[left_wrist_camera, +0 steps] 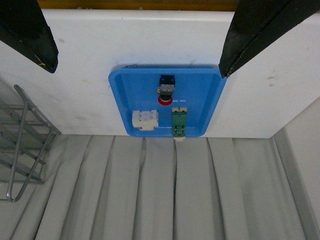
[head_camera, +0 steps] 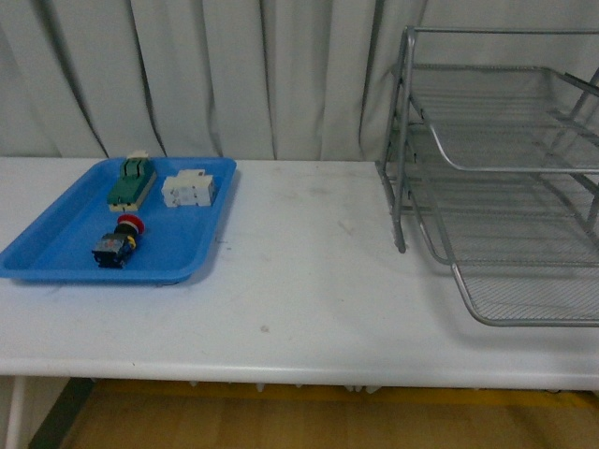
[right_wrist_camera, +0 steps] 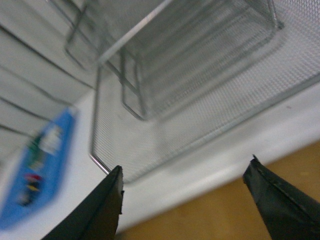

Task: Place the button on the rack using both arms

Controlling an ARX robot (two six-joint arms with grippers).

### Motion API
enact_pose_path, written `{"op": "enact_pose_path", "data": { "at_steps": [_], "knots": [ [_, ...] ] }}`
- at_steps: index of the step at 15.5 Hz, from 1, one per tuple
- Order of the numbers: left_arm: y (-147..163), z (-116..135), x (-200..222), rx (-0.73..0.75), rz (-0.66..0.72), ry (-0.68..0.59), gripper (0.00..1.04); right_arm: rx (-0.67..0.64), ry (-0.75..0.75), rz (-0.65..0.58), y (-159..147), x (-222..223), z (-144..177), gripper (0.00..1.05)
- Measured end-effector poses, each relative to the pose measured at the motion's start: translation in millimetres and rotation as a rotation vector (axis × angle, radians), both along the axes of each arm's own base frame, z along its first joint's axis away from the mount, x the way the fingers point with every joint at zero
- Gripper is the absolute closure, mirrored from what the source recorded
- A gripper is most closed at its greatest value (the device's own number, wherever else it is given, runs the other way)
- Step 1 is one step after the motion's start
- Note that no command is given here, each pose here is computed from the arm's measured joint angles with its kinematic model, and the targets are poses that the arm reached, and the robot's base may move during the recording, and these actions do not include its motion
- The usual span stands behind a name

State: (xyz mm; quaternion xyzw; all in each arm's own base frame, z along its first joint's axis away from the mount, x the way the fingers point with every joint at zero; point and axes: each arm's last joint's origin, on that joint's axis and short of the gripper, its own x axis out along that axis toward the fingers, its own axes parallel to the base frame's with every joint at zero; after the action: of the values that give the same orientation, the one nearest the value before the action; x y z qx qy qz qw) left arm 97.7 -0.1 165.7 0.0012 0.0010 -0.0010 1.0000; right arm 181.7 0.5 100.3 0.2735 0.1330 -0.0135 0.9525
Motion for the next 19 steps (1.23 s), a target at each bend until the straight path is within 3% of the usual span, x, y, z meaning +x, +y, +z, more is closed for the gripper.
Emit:
{"op": "enact_pose_path", "data": {
  "at_steps": [1,3,7,19],
  "knots": [
    [0,0,0,0.000,0.003,0.002,0.07,-0.174,-0.038,0.025,1,-7,5,0.43],
    [0,0,0,0.000,0.003,0.001,0.07,-0.412,-0.259,0.012,-1,-10,37,0.63],
    [0,0,0,0.000,0.002,0.001,0.07,-0.532,-0.275,0.025,0,-21,51,1.02],
    [0,0,0,0.000,0.002,0.001,0.07,-0.550,-0.281,0.025,0,-60,70,1.03]
  ]
}}
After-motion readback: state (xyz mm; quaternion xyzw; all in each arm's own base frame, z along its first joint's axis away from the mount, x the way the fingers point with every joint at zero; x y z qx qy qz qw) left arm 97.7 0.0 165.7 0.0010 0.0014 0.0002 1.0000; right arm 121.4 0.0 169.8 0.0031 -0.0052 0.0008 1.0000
